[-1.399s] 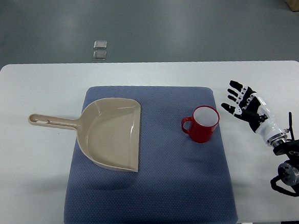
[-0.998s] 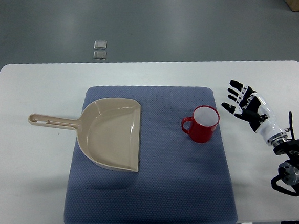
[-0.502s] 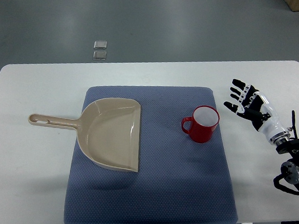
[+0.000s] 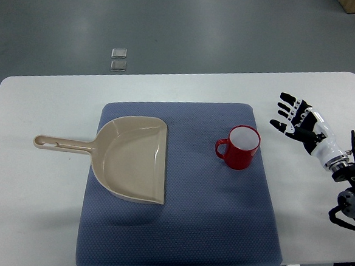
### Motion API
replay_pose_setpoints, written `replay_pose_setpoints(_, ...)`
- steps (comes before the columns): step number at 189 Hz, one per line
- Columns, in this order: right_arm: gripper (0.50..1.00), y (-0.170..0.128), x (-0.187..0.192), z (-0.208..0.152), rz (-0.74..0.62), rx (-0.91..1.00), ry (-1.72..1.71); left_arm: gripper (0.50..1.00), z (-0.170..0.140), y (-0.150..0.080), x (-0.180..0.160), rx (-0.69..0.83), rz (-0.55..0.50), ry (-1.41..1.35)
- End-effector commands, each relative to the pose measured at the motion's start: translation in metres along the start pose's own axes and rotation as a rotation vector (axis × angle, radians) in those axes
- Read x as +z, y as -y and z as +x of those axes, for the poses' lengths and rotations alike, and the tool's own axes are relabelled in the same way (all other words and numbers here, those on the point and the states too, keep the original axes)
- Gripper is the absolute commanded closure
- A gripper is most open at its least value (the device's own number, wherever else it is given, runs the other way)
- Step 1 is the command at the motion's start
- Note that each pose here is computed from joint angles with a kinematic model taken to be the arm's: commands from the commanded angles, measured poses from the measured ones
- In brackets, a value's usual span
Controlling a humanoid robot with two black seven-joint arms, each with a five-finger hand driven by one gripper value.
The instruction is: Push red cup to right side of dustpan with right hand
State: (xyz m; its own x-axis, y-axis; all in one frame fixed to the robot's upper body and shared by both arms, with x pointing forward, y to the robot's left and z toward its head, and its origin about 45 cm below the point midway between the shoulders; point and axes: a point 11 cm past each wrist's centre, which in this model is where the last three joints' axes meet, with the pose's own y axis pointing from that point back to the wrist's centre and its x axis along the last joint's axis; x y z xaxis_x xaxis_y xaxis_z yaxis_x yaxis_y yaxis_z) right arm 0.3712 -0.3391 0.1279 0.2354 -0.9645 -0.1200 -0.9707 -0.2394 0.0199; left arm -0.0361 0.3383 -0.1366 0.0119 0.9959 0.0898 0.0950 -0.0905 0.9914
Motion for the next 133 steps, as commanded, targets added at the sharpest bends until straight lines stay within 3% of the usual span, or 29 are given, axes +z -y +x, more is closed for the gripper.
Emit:
replay_pose_setpoints(1, 0.585, -0.004, -0.003, 0.005, -0.005, -0.032, 0.009, 0.5, 0.0, 0.0, 0.0, 0.001, 0.001, 0.0)
replay_pose_setpoints(133, 0.587, -0.029, 0.005, 0.0, -0.117, -0.289, -0.041, 0.5, 0.0, 0.0, 0.0, 0.001, 0.001, 0.0)
